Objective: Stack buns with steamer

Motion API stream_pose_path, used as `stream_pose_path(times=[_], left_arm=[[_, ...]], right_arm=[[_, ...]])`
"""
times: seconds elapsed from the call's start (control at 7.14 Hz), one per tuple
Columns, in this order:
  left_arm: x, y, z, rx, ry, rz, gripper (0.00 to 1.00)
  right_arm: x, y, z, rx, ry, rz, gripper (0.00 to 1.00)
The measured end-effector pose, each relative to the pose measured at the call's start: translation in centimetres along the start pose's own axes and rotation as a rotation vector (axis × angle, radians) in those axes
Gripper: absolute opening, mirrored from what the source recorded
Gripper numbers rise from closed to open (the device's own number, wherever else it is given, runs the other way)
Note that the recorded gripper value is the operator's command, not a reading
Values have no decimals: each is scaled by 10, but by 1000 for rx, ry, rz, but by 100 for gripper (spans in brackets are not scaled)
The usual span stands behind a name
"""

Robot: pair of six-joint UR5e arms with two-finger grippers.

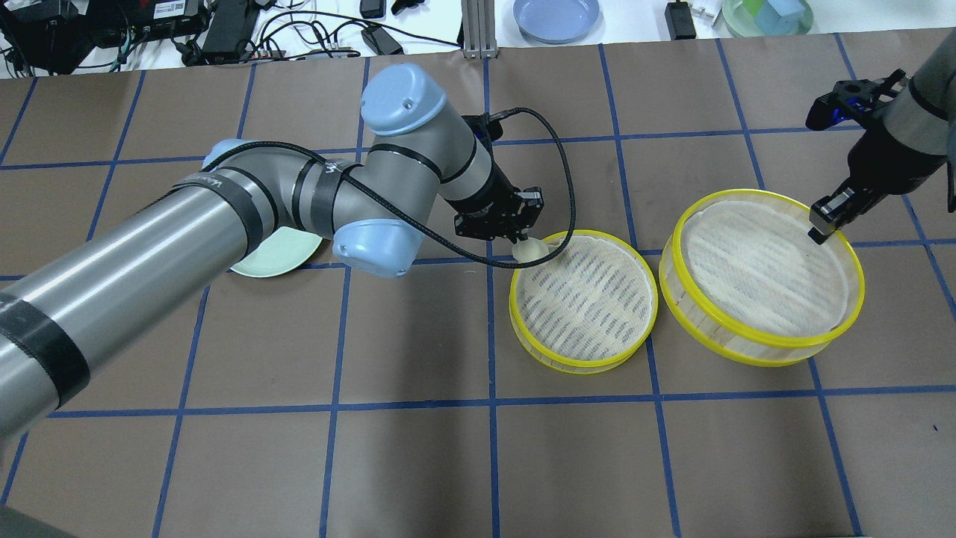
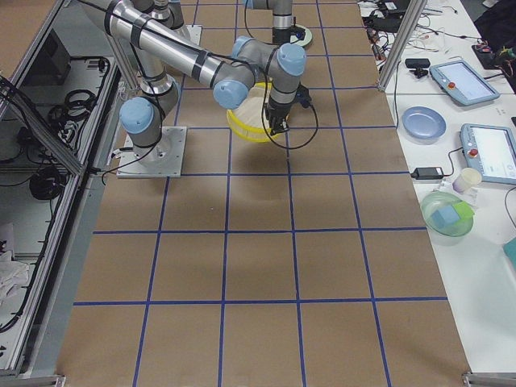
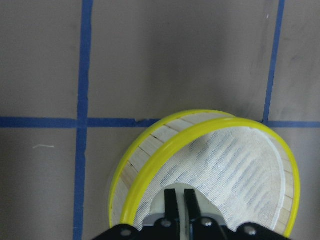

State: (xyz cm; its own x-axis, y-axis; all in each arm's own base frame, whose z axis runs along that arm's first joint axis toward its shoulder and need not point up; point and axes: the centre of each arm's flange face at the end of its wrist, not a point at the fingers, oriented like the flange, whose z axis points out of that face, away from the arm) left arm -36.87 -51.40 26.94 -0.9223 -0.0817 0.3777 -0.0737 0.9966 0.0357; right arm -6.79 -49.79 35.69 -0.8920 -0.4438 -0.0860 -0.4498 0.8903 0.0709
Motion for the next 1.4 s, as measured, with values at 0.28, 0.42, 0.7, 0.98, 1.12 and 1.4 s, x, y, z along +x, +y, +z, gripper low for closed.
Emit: stream_pose_path(times=[0.28,0.42,0.7,0.98,1.12,1.4], left_arm=[[11,15,18,-28,-13,-26,100],[11,17,22,-33,-16,-39,100],[13,14,10,-8,-23,-40,99],[-18,-19,-33,80,-106,-42,99],[-48,-43,-63,108,-170,-4,100],[-130,-90,-128,132,-260,10,100]], right_arm=[[1,0,2,-2,-3,0,0],[1,0,2,-3,-4,1,0],[-1,-1,5,-6,-8,11,0],[-11,-4,10,-12,-19,70,0],[-24,-10,15,-14,-27,105,0],[-69,-34,24,-22,-18,172,0]])
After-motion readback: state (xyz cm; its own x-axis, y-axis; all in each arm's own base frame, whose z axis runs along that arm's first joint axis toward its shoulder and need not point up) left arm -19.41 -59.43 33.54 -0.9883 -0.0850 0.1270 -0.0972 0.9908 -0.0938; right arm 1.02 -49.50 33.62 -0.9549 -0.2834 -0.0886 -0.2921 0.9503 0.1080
